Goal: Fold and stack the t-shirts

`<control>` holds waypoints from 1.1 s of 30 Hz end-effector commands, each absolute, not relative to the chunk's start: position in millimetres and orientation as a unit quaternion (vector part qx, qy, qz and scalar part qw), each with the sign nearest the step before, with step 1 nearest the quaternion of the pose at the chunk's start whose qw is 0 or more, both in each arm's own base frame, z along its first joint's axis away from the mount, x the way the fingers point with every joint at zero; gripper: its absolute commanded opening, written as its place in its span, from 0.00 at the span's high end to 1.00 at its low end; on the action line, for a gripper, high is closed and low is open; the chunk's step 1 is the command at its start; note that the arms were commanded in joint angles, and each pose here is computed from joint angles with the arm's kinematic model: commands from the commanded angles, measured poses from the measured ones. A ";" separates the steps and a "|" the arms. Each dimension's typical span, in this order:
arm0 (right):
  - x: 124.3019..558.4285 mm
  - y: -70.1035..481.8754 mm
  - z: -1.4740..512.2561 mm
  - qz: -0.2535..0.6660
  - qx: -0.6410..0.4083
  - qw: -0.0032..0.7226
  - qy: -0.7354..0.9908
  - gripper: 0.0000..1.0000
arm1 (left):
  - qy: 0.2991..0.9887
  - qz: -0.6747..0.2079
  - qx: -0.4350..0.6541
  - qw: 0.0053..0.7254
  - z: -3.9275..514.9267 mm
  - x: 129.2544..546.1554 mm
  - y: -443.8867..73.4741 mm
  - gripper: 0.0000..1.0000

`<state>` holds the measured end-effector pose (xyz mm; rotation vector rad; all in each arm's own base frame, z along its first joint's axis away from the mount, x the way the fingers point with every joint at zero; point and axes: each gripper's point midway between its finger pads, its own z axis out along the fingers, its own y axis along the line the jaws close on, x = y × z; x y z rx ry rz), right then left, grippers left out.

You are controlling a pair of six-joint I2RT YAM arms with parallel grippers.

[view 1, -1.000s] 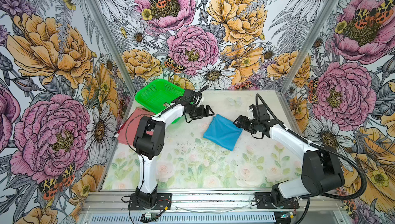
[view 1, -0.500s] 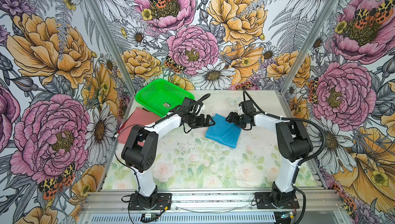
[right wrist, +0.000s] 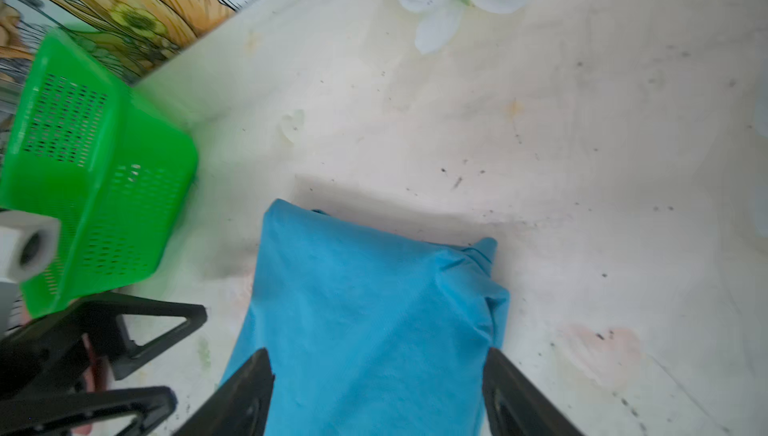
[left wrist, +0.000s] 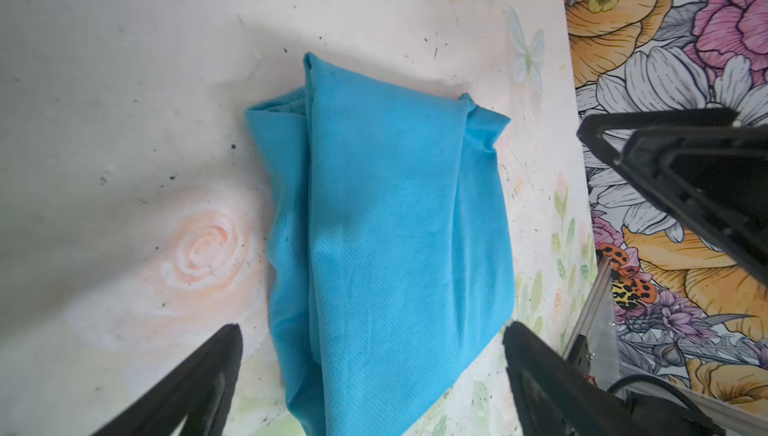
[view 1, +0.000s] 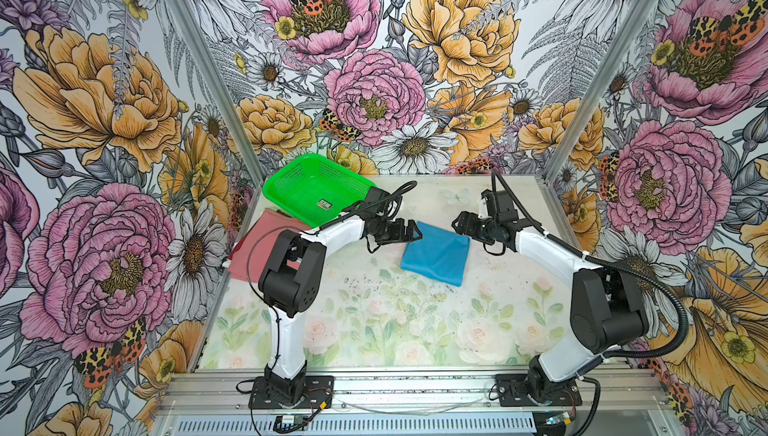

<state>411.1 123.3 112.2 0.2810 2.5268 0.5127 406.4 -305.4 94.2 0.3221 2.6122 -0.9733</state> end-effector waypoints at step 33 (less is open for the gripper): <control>365.1 128.3 1.9 -0.025 0.015 0.082 0.996 0.12 | 0.966 -0.212 0.127 0.078 19.0 370.9 -317.3 0.01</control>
